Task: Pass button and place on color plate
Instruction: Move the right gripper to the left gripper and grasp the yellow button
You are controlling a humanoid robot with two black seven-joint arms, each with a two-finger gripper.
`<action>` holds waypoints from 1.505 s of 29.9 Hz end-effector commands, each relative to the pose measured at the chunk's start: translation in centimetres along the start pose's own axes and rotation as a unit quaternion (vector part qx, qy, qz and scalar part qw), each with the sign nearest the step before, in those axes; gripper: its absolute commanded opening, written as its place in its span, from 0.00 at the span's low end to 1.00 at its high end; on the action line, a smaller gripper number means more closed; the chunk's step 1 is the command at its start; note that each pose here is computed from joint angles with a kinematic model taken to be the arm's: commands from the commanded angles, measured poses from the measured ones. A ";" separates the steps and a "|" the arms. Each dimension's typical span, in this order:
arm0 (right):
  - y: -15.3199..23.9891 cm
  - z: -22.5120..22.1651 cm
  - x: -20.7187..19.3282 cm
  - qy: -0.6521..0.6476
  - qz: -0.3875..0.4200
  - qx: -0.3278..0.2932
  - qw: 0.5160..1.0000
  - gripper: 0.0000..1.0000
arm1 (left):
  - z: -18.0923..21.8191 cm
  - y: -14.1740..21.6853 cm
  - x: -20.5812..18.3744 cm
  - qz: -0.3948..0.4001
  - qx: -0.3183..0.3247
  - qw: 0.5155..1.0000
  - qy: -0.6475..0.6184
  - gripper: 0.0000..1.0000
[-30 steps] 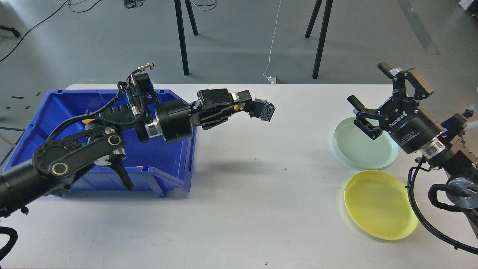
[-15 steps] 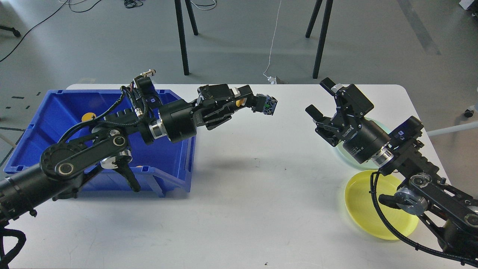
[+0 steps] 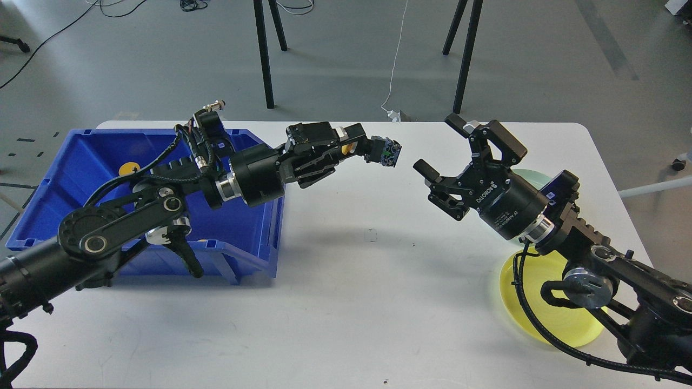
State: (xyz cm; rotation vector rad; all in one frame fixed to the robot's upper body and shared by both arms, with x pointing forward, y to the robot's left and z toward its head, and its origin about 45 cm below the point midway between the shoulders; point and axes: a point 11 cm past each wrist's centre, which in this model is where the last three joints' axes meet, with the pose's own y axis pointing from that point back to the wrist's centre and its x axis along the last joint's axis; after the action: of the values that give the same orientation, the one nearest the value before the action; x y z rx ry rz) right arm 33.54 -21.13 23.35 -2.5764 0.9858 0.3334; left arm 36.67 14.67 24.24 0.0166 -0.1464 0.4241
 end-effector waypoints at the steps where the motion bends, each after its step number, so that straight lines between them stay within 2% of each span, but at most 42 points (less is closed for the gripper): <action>1: -0.3 -0.4 0.0 -0.025 -0.001 0.011 1.000 1.00 | 0.0 0.0 0.0 0.000 0.001 1.000 -0.001 0.03; 7: 0.3 1.2 0.6 -0.030 0.011 -0.014 0.999 1.00 | -0.1 0.0 -0.1 -0.001 0.002 1.000 -0.003 0.03; 12: -0.1 3.3 0.2 -0.037 0.005 -0.066 0.997 1.00 | -0.1 0.0 -0.1 -0.001 0.003 1.000 -0.004 0.03; 19: -1.3 4.4 -0.9 -0.043 -0.015 -0.084 0.995 1.00 | -0.2 0.0 -0.1 -0.001 0.003 1.000 -0.003 0.04; 34: -3.6 4.2 -1.1 -0.076 -0.023 -0.062 0.995 0.99 | -0.2 0.0 -0.1 0.000 0.003 1.000 -0.004 0.04; 45: -4.1 5.5 -2.4 -0.084 -0.040 -0.078 0.993 0.98 | -0.2 0.0 -0.1 0.000 0.004 1.000 -0.005 0.04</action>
State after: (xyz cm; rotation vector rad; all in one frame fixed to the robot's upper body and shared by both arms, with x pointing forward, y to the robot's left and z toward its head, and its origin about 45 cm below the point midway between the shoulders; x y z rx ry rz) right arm 34.14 -14.73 20.20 -2.6635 0.8290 0.6136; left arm 36.62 14.66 24.08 0.0256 -0.1539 0.4241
